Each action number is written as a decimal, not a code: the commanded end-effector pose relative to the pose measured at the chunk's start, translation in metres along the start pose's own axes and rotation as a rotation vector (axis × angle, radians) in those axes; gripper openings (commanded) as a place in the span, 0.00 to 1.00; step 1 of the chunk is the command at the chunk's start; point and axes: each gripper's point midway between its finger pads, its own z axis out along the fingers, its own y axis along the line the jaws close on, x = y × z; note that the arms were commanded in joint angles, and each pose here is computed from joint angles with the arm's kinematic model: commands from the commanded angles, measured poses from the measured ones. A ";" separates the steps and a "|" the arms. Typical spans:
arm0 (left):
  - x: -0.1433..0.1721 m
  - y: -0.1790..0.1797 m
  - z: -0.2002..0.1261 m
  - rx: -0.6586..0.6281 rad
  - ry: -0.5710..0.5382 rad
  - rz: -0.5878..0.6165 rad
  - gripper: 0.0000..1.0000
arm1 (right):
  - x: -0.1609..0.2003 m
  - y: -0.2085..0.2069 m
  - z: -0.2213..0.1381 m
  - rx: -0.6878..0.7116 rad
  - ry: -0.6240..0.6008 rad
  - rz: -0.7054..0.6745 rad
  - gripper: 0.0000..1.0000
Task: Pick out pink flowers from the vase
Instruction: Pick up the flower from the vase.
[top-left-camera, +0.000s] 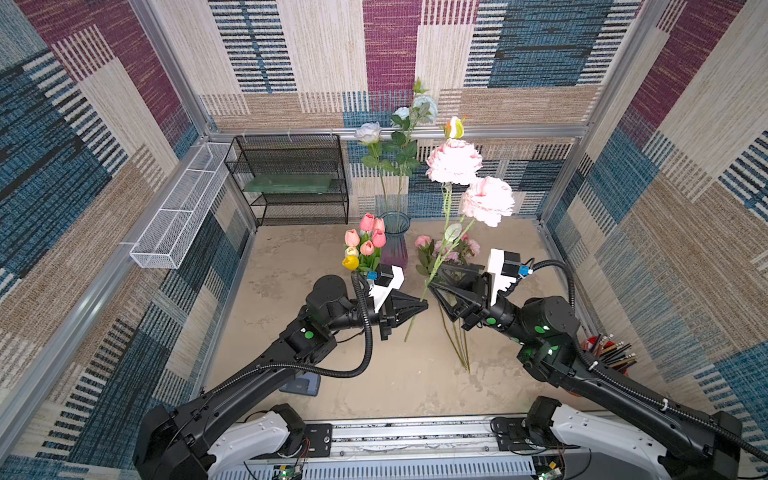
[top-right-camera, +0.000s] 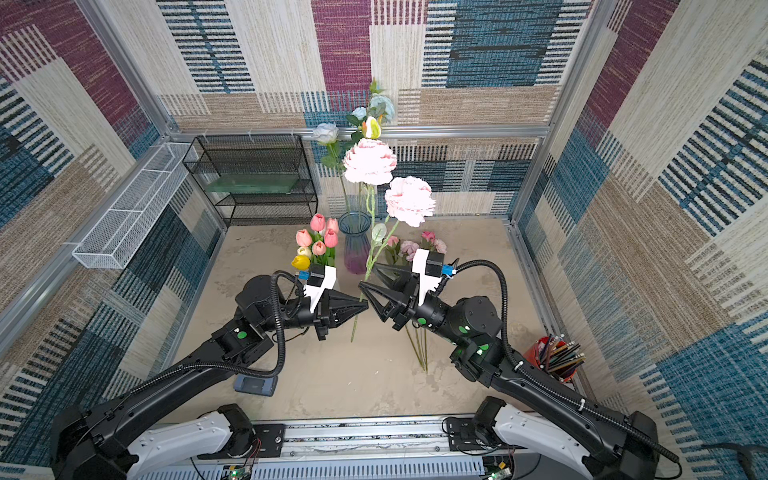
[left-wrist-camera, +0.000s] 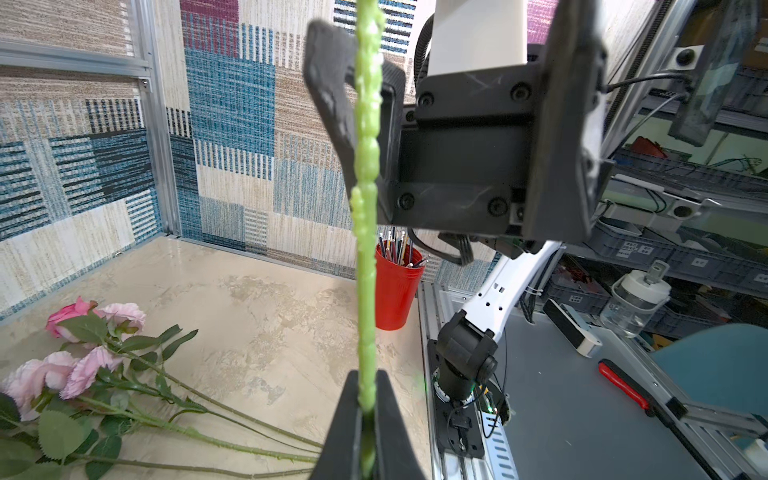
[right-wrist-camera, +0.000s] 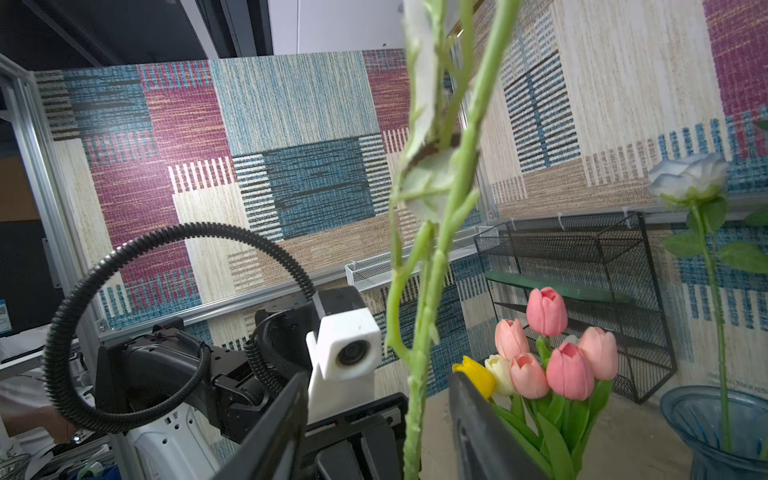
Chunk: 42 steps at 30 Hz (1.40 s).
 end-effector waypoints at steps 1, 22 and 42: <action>-0.008 0.003 0.001 -0.030 -0.039 0.022 0.00 | 0.012 -0.014 0.002 0.072 0.022 0.006 0.56; -0.012 0.002 0.002 -0.036 -0.056 0.016 0.00 | 0.032 -0.009 -0.002 0.043 0.045 0.030 0.31; -0.007 -0.002 -0.022 -0.130 0.030 -0.022 0.43 | 0.023 -0.026 -0.022 0.100 0.131 0.000 0.00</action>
